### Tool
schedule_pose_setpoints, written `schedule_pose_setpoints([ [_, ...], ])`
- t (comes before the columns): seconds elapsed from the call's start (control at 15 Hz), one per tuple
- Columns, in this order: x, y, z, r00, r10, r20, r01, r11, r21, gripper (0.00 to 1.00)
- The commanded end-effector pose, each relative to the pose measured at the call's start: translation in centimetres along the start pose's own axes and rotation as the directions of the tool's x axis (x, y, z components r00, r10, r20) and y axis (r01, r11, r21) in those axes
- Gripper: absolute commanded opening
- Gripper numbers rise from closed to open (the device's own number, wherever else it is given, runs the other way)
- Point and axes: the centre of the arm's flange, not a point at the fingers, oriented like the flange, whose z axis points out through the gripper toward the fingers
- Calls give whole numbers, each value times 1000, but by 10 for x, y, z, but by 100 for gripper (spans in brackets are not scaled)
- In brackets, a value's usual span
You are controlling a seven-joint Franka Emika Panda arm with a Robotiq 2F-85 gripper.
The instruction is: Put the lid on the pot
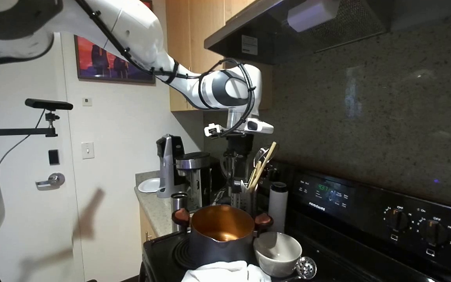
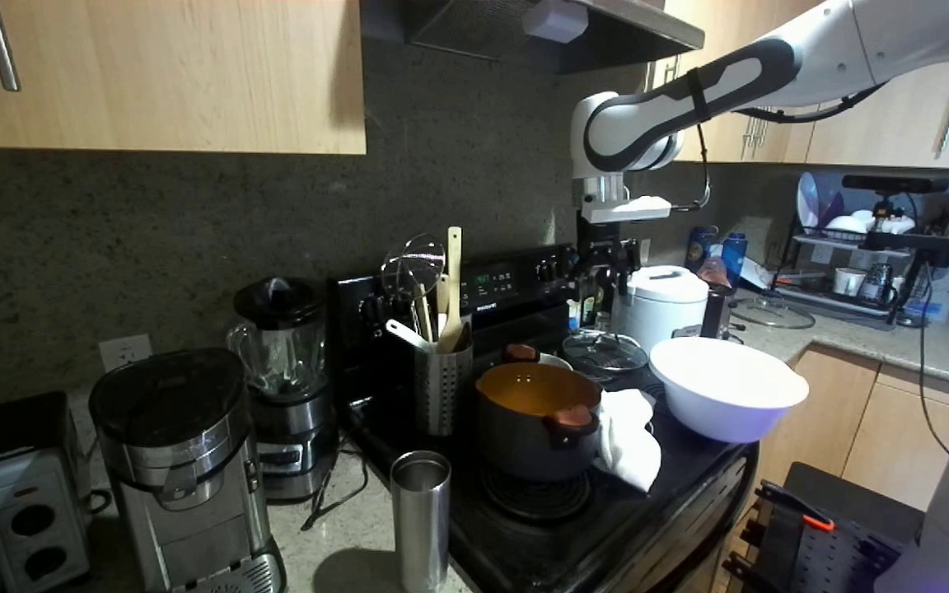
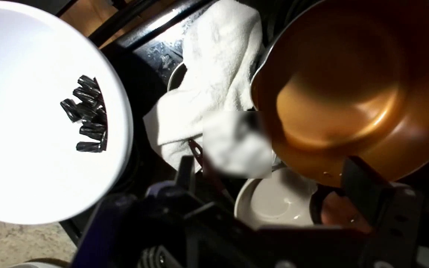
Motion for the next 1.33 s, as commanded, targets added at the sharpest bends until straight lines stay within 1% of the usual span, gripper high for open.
schedule_pose_setpoints([
  [0.0, 6, 8, 0, 999, 48, 10, -49, 999, 15, 100],
  [0.13, 11, 17, 0, 995, 98, 22, -99, 995, 30, 100],
  [0.47, 10, 15, 0, 995, 100, 23, -101, 994, 31, 100],
  [0.53, 16, 13, 2, 994, 111, 21, -112, 993, 31, 100],
  [0.6, 29, 9, 6, 990, 142, 24, -142, 989, 27, 100],
  [0.73, 59, 9, 13, 977, 212, 1, -212, 977, 37, 100],
  [0.8, 78, 10, 18, 967, 256, -17, -255, 966, 51, 100],
  [0.93, 119, 16, 26, 934, 354, -39, -351, 933, 75, 100],
  [1.07, 161, 26, 35, 891, 450, -56, -445, 891, 91, 100],
  [1.13, 184, 36, 41, 863, 501, -67, -495, 864, 91, 100],
  [1.27, 216, 51, 51, 807, 585, -82, -579, 811, 85, 100],
])
